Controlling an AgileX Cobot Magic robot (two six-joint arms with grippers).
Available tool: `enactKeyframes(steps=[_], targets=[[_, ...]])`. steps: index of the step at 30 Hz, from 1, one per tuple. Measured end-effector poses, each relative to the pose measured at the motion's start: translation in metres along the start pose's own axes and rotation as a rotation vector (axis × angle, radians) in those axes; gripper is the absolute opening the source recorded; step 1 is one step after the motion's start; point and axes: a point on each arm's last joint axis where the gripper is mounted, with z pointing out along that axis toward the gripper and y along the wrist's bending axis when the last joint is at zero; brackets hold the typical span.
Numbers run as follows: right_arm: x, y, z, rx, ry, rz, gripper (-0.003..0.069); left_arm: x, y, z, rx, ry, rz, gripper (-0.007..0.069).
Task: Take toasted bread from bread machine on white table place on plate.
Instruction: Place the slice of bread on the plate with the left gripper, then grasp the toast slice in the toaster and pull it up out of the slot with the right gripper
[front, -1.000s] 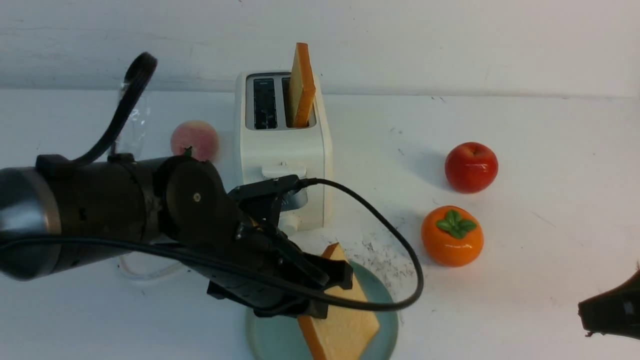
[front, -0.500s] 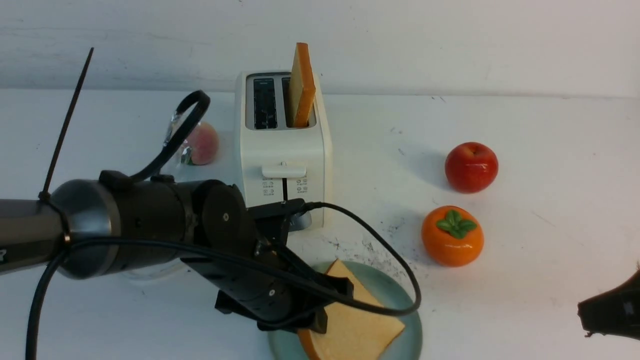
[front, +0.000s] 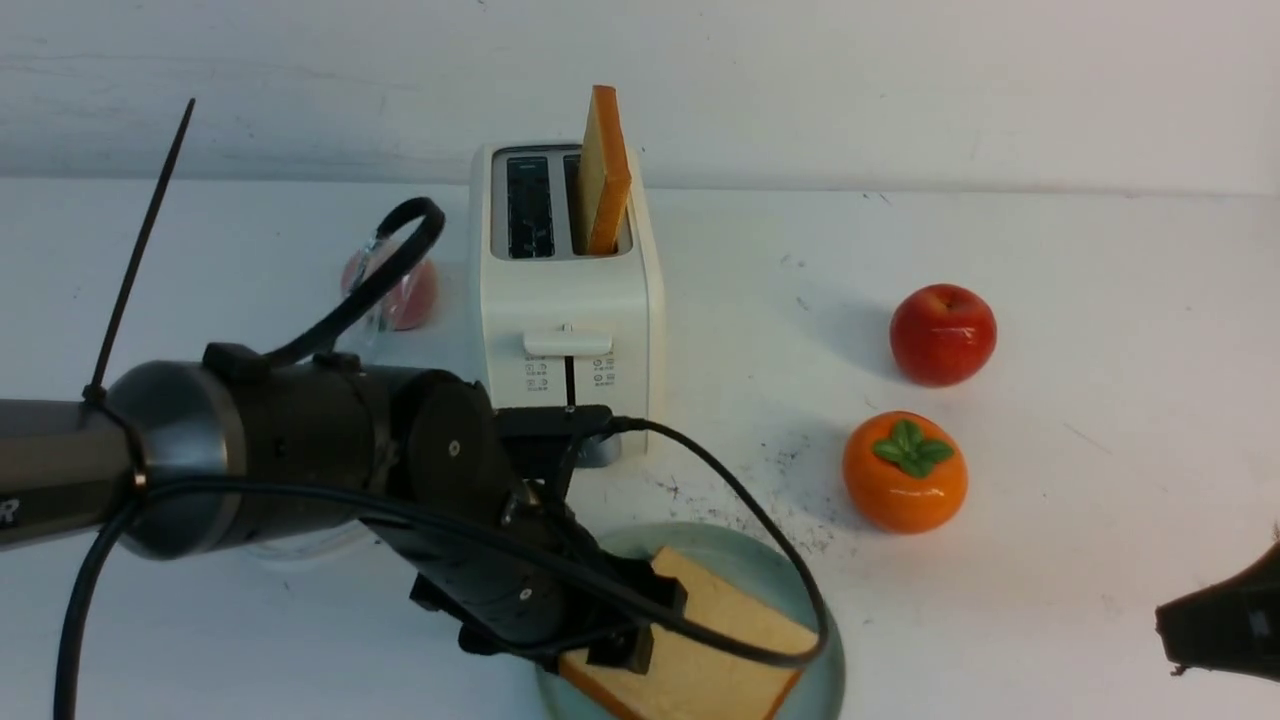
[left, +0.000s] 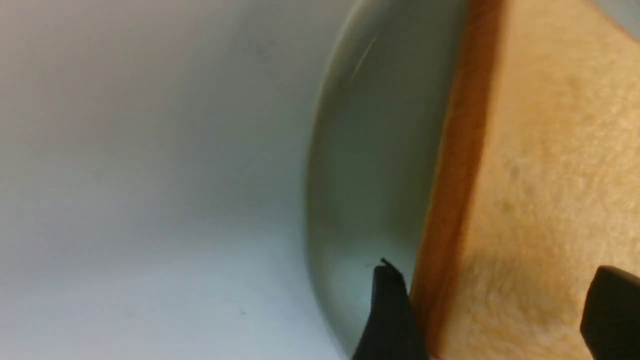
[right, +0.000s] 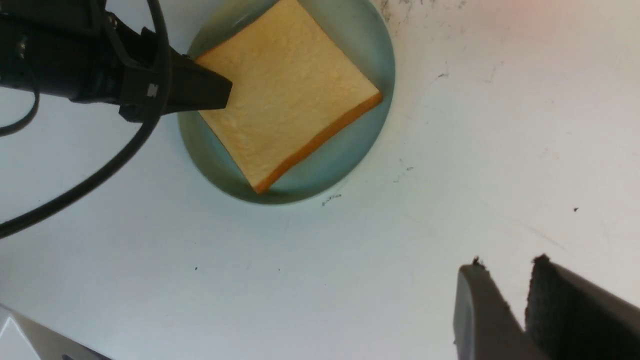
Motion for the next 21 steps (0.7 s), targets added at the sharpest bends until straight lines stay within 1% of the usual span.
enactKeyframes(steps=[3, 4, 5, 6, 8, 9, 12, 13, 14, 15, 17, 19, 20, 21], targets=[[0.0, 0.0, 0.0, 0.0, 0.0, 0.0, 0.0159, -0.002, 0.002, -0.003, -0.05, 0.014, 0.045, 0.0445], [0.0, 0.0, 0.0, 0.0, 0.0, 0.0, 0.0159, -0.002, 0.003, -0.003, -0.053, 0.013, 0.05, 0.0445], [0.0, 0.0, 0.0, 0.0, 0.0, 0.0, 0.016, -0.005, 0.003, -0.006, -0.083, 0.022, 0.062, 0.0415], [0.0, 0.0, 0.0, 0.0, 0.0, 0.0, 0.016, -0.005, 0.003, -0.006, -0.087, 0.023, 0.064, 0.0412], [0.0, 0.0, 0.0, 0.0, 0.0, 0.0, 0.0163, -0.01, 0.004, -0.013, -0.146, 0.039, 0.088, 0.0358], [0.0, 0.0, 0.0, 0.0, 0.0, 0.0, 0.0163, -0.011, 0.005, -0.014, -0.158, 0.042, 0.091, 0.0347], [0.0, 0.0, 0.0, -0.004, -0.002, 0.001, 0.0167, -0.022, 0.007, -0.028, -0.27, 0.056, 0.118, 0.0226], [0.0, 0.0, 0.0, -0.005, -0.005, 0.003, 0.0167, -0.027, 0.007, -0.035, -0.316, 0.055, 0.122, 0.016], [0.0, 0.001, 0.0, -0.006, -0.005, 0.003, 0.0167, -0.028, 0.008, -0.036, -0.329, 0.052, 0.129, 0.015], [-0.001, 0.001, 0.0, -0.011, -0.006, 0.002, 0.0167, -0.034, 0.008, -0.044, -0.376, 0.041, 0.137, 0.0076], [0.0, 0.005, 0.001, -0.024, 0.0, -0.016, 0.0163, -0.04, 0.009, -0.059, -0.437, 0.023, 0.149, -0.0015], [0.001, 0.01, 0.003, -0.043, 0.012, -0.043, 0.0144, -0.042, 0.009, -0.075, -0.476, 0.003, 0.159, -0.0014], [0.002, 0.014, 0.005, -0.057, 0.021, -0.065, 0.012, -0.043, 0.009, -0.085, -0.492, -0.018, 0.166, -0.0014], [0.002, 0.014, 0.005, -0.057, 0.02, -0.065, 0.012, -0.043, 0.009, -0.086, -0.495, -0.019, 0.167, -0.0014]])
